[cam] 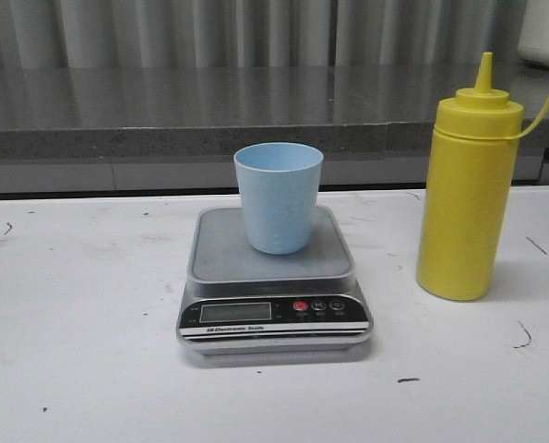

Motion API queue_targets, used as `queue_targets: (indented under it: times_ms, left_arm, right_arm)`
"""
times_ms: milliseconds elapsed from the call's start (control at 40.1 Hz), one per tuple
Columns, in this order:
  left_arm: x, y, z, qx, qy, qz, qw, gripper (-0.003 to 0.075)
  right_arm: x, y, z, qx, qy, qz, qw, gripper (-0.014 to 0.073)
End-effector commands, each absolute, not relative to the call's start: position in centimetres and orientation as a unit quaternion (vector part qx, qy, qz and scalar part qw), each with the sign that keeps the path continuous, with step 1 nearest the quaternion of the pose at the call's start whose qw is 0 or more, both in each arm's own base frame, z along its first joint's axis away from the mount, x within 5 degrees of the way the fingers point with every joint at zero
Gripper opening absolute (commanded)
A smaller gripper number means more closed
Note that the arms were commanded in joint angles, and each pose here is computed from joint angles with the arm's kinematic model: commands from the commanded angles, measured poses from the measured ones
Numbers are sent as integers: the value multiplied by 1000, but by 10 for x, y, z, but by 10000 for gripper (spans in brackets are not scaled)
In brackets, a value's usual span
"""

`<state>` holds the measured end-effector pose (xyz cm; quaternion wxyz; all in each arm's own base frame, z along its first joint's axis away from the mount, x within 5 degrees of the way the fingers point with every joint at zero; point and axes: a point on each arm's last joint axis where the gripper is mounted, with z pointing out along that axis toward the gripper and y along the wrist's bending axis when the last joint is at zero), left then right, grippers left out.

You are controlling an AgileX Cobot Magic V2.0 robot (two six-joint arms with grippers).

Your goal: Pour seasoning into cup on scale with both arms

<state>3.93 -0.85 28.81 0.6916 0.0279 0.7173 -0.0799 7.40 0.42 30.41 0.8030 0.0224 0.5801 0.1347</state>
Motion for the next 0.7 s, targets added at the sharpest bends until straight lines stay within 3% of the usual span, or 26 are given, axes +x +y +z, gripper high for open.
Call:
queue_targets:
  times_ms: [0,673]
  left_arm:
    - [39,-8,302,19,687,-88,721,-20]
    - [38,-7,301,14,669,-88,738,-20]
  right_arm:
    - [72,2,317,24,558,119,821,-119]
    - [72,2,317,24,558,119,821,-119]
